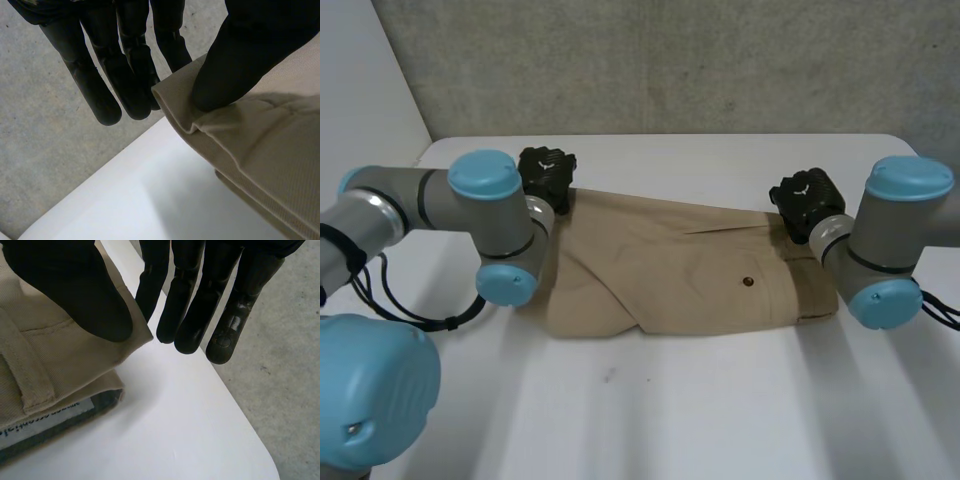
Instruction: Fold the shorts.
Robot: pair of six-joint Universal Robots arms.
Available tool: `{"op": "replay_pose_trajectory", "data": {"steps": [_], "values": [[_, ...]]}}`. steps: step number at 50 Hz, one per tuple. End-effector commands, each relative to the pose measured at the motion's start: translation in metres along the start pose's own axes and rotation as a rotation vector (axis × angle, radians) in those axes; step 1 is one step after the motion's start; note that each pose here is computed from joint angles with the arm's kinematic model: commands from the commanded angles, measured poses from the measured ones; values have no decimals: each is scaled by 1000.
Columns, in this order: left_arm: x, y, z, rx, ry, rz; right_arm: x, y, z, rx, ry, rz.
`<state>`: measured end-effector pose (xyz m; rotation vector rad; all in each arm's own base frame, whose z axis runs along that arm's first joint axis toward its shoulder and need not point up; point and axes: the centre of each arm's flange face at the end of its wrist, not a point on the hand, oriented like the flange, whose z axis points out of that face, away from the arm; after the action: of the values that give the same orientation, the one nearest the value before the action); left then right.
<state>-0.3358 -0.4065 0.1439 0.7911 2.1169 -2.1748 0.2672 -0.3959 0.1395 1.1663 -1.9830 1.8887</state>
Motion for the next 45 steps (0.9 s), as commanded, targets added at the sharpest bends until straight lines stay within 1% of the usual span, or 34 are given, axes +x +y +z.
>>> {"op": "replay_pose_trajectory", "data": {"steps": [1,6,10,11,13,17,18,19,22,29,38,45], "values": [[13,16,7,27,40,5,-13,9,13,13,-9,-2],[21,20,2,34,63,20,-8,1,11,25,8,1],[13,0,-4,83,47,23,10,-25,0,79,32,30],[4,-11,-7,100,37,22,13,-28,-1,84,37,42],[1,-17,-11,101,40,22,16,-33,-4,92,34,67],[7,-15,-21,88,103,26,19,-38,-9,116,-17,128],[9,-13,-23,82,117,26,15,-38,-10,119,-60,147],[12,-8,-25,72,145,27,13,-38,-11,122,-76,152],[13,-5,-26,66,166,28,8,-32,-8,116,-114,166],[13,10,-17,54,164,29,-3,-12,3,78,-130,177],[17,28,0,62,154,47,-4,3,21,59,-70,162],[10,38,21,102,109,92,3,0,34,141,24,140]]}}
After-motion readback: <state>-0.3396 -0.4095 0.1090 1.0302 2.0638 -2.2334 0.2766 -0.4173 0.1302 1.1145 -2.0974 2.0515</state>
